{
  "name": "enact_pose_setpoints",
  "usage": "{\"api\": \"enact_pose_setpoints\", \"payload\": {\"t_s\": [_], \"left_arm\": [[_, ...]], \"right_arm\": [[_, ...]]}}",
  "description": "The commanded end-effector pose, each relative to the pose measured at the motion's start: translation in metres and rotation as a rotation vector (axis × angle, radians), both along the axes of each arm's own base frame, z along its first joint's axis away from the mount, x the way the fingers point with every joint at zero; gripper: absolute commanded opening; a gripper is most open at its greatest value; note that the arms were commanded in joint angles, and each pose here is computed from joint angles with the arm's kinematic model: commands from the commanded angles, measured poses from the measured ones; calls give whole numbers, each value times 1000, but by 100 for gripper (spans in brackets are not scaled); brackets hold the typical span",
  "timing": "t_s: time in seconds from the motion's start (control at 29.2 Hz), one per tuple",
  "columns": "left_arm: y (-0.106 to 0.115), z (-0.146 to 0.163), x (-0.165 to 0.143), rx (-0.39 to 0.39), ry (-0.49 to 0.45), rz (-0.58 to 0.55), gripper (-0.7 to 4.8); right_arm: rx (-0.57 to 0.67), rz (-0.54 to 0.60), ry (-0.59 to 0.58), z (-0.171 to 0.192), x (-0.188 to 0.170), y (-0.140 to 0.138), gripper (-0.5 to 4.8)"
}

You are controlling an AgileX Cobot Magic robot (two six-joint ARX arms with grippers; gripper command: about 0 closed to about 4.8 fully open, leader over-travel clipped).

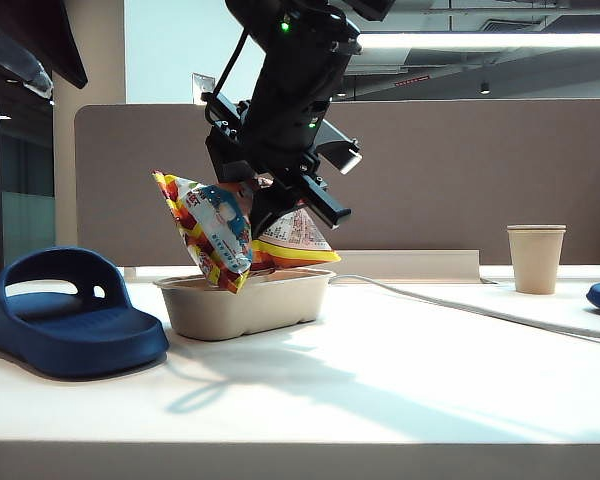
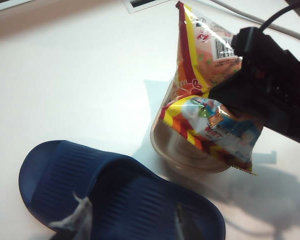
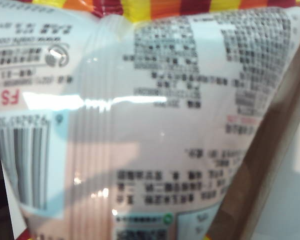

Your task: Pick up a bag of chips and put them in the box.

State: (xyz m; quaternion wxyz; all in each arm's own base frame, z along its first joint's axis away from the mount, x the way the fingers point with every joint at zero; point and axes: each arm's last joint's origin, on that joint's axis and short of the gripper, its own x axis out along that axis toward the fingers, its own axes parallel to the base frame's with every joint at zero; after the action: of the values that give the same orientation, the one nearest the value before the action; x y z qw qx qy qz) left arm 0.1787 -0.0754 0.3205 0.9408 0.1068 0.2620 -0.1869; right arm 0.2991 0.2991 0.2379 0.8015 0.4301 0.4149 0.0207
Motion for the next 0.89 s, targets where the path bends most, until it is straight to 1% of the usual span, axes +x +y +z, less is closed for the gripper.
{"api": "enact_pose_setpoints", "payload": {"t_s": [0.03,0.31,0.89], "left_arm": [[0,2,0,-9,-9,-1,215],[0,3,-1,-11,-12,-1,215],[0,4,-1,-13,-19,-1,215]], "right_arm": [[12,-12,-16,5,0,0,134],[77,-74,23,5,-1,1,134],[66,-80,50,3,-3,0,135]]}}
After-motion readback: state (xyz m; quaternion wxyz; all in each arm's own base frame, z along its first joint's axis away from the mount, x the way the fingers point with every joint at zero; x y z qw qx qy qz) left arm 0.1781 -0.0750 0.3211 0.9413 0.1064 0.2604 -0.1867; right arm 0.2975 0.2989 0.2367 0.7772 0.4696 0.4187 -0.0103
